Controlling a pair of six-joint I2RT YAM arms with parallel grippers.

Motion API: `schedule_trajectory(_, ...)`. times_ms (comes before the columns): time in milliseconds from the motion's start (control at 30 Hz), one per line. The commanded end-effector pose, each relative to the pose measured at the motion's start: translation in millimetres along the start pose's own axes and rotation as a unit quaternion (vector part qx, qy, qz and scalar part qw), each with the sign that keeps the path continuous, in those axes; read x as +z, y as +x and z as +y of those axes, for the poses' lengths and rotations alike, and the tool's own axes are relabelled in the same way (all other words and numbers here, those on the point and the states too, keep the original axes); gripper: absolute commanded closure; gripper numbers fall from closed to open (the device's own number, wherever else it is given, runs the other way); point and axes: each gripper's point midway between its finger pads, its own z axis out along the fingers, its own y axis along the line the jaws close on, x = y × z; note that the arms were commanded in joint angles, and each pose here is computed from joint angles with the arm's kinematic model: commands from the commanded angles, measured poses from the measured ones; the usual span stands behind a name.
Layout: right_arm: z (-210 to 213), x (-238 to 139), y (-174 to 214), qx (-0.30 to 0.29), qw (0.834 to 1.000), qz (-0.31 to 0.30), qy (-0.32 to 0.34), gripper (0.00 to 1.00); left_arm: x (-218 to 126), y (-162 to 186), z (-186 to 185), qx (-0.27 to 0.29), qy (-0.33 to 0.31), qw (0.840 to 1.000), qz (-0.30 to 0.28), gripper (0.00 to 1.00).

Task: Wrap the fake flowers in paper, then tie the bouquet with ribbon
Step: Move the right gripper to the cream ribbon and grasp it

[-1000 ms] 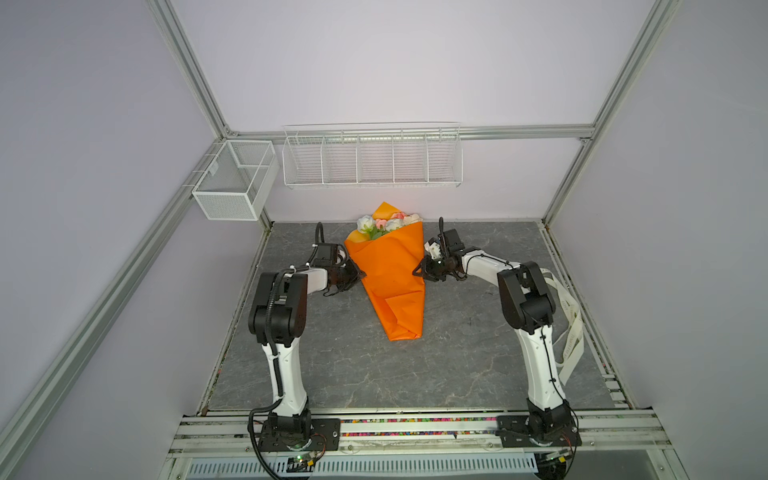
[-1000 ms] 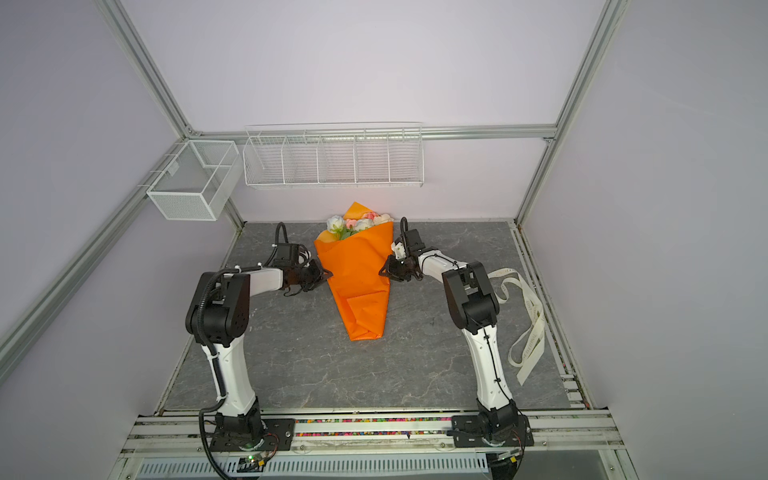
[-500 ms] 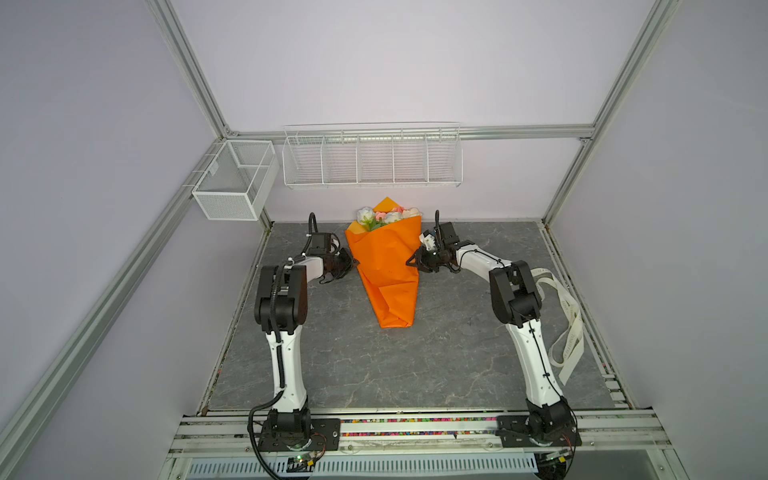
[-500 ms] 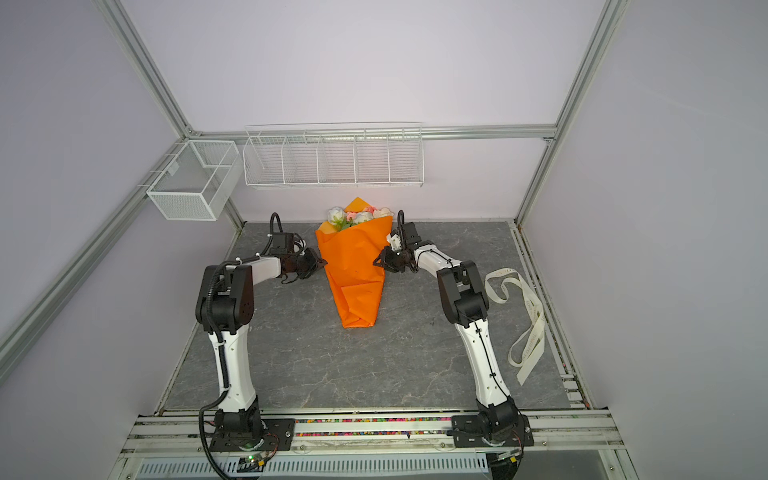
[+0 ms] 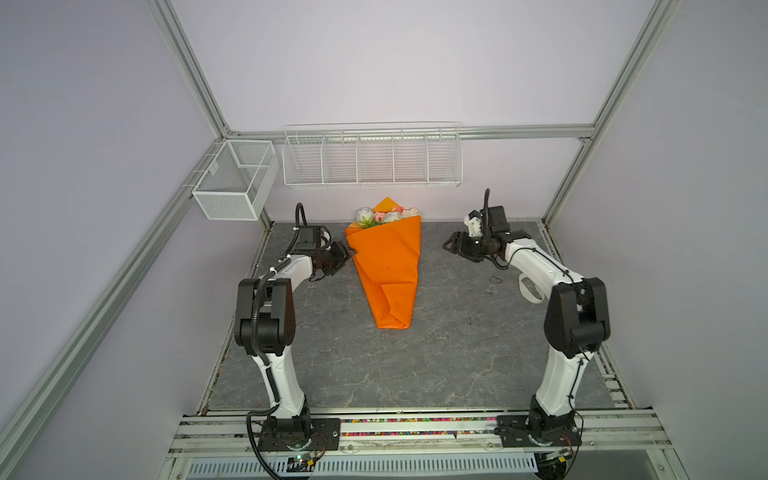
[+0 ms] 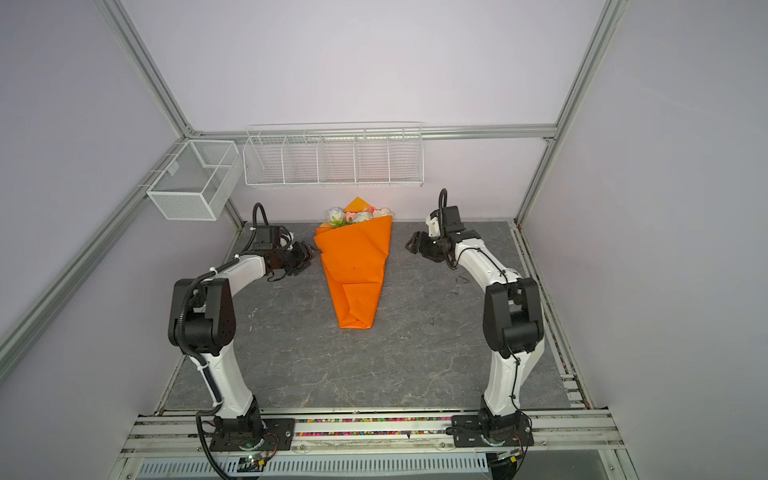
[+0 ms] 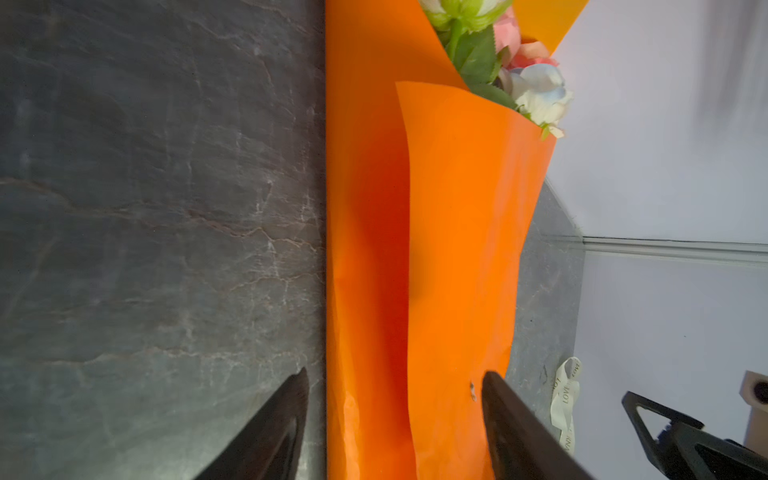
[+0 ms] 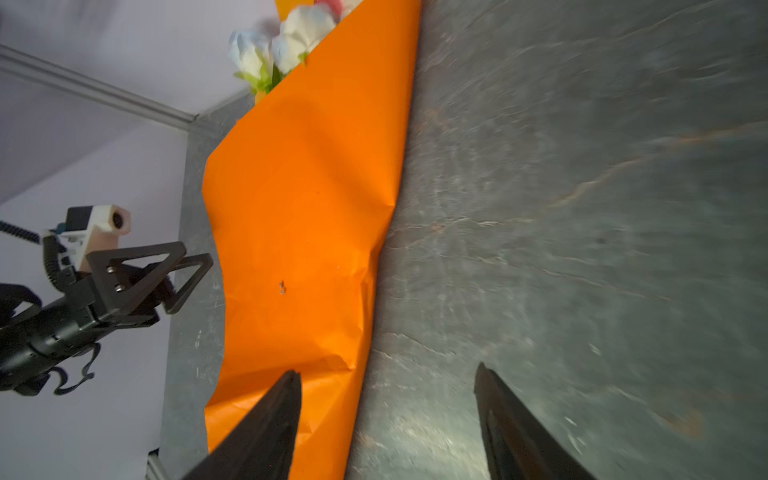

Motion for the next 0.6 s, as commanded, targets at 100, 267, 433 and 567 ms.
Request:
schedule_trajectory(100, -113.3, -89.7, 43.7, 0.058, 0.978, -0.026, 0.201, 0.29, -39.8, 19.3, -7.4, 0.020, -0.003, 1.000, -0.005, 0.33)
schedule_trajectory(267, -192.2, -138.2, 83.8, 0.146, 0.961, -0.027, 0.235, 0.38, -72.8, 36.1, -38.4, 0.044, 0.039, 0.998, -0.015, 0.37)
schedule_trajectory(433, -224.2, -141.8, 89.6, 0.125, 0.959, 0.014, 0.252, 0.40, -83.5, 59.9, -61.9, 0.071, 0.050, 0.996, -0.008, 0.41)
schedule_trajectory(567, -238.0, -125.2, 73.9, 0.108, 0.960, 0.036, 0.254, 0.42, -80.0, 89.5, -91.6, 0.093, 0.078, 0.992, 0.024, 0.48)
